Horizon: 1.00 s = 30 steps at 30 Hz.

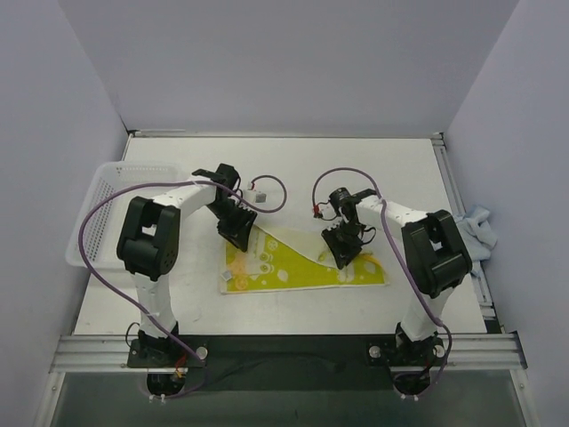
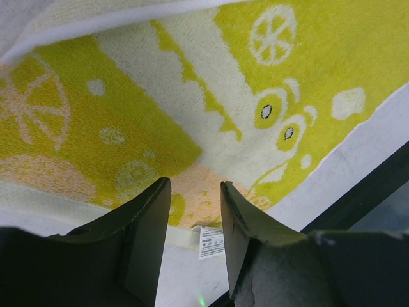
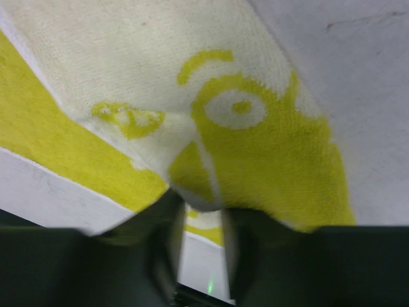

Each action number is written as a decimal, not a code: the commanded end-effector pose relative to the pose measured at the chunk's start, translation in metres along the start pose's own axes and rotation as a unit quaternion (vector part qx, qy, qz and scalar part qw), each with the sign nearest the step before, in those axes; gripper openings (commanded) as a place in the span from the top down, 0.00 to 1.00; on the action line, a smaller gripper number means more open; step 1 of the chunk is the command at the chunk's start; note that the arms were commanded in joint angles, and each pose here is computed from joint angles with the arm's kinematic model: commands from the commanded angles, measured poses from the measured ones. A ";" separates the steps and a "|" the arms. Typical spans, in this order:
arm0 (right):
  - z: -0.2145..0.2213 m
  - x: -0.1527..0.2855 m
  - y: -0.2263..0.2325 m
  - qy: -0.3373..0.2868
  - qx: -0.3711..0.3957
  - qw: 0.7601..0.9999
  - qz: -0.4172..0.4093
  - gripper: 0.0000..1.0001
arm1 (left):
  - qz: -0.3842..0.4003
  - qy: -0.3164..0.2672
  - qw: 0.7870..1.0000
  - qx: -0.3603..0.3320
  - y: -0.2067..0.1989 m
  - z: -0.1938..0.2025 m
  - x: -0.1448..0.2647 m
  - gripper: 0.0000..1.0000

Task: Roll the towels
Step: Flatten the towel

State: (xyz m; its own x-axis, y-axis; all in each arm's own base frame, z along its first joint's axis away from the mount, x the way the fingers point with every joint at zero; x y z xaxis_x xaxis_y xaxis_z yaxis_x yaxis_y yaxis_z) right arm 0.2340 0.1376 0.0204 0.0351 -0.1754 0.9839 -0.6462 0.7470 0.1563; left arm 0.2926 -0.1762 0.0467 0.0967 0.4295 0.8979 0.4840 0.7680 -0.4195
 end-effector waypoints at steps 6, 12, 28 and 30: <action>-0.041 0.047 -0.024 -0.102 -0.145 0.981 -0.081 1.00 | -0.015 -0.006 1.000 -0.002 0.011 -0.002 0.000 0.56; -0.061 0.098 -0.043 -0.180 -0.245 0.922 -0.239 1.00 | -0.027 0.004 1.000 -0.001 0.020 0.000 -0.006 0.58; 0.024 0.116 -0.106 -0.149 -0.203 0.963 -0.100 0.60 | 0.024 -0.101 0.977 -0.185 -0.058 -0.021 0.045 0.54; 0.044 0.103 -0.100 -0.117 -0.169 0.976 -0.078 0.61 | 0.019 -0.079 0.968 -0.236 -0.079 -0.012 0.033 0.53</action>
State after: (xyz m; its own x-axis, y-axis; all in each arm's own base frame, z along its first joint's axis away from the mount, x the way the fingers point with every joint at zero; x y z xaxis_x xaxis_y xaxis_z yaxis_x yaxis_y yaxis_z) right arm 0.3071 0.0283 0.0981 -0.1560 -0.5289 0.8342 -0.1935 0.8446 0.4993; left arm 0.2880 -0.1918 0.0865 0.0027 0.4792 0.8777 0.6725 0.6487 -0.3562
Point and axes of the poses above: each gripper's point midway between its finger pads, its own x axis back along the fingers, its own y axis along the line the jaws close on, z = x × y, the point moved 1 cm from there along x, back along the fingers, and after that the axes turned 5 degrees about x, right-handed, at the moved point
